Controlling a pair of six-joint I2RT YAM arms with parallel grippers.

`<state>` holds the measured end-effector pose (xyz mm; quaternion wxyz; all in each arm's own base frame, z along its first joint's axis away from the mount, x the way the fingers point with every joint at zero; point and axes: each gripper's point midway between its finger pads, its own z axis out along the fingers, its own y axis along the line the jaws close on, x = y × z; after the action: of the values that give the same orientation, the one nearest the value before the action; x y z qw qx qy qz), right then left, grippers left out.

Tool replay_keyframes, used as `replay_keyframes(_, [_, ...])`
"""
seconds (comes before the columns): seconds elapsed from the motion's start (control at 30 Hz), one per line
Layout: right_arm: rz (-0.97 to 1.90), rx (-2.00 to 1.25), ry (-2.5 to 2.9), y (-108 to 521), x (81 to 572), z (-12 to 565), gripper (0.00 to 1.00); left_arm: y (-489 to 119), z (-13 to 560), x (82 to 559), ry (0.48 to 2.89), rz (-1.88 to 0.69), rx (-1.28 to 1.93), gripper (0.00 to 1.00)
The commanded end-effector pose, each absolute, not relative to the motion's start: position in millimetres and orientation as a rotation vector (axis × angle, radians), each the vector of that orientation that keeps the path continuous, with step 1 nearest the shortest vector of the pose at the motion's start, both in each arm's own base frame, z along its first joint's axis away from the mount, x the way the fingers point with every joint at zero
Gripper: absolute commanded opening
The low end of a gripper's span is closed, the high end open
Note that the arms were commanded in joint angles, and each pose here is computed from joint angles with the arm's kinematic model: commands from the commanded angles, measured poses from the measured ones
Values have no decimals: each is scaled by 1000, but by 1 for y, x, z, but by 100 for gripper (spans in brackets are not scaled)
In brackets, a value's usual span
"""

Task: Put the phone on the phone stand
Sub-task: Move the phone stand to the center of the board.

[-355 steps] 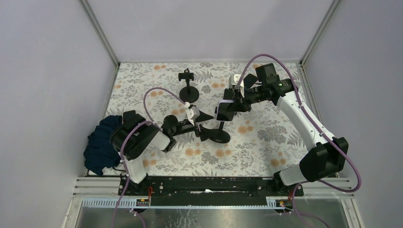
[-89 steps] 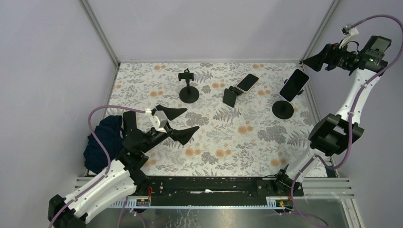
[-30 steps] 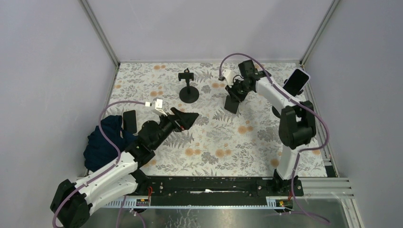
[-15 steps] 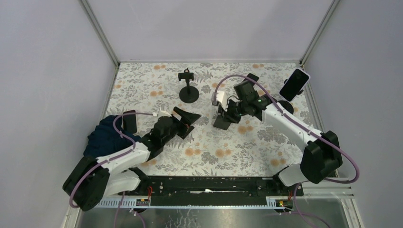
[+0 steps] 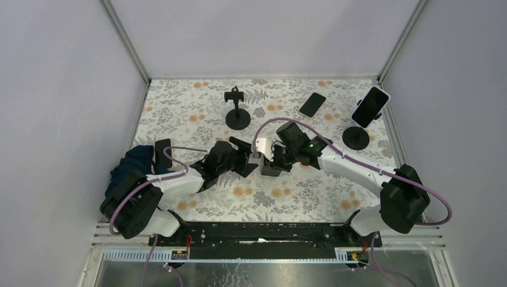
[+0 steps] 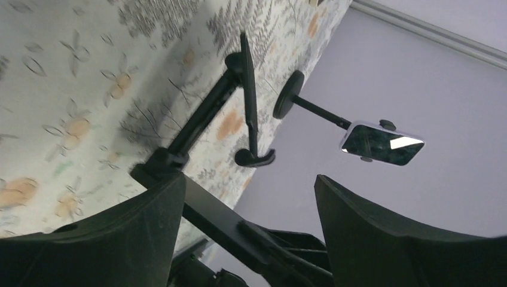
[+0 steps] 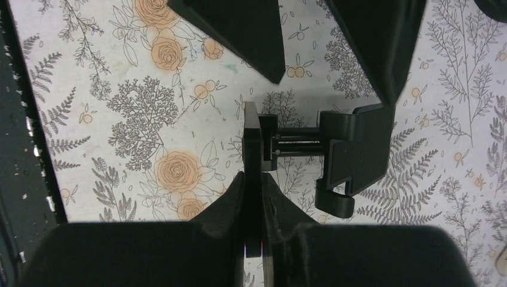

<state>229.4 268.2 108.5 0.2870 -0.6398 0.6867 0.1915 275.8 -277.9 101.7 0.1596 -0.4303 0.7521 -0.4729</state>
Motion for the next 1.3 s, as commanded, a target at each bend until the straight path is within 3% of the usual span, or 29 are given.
replay_keyframes(0.0, [373,-1705,1713,279,238,123,0,-301,117,268,2178,-1455,-1246,83])
replay_keyframes(0.13, [313,-1731,1702,276,235,115,0,-303,114,257,2215,-1432,-1247,77])
replay_keyframes(0.43, [230,-1704,1682,275,242,125,0,-279,100,233,2284,-1273,-1266,76])
replay_keyframes(0.83, [229,-1712,1680,281,236,113,0,-301,92,231,2305,-1334,-1279,70])
replay_keyframes(1.07, [271,-1760,1679,280,222,101,2,-310,84,235,2292,-1372,-1285,51])
replay_keyframes(1.27, [371,-1826,1677,277,200,93,7,-315,79,239,2286,-1387,-1227,22])
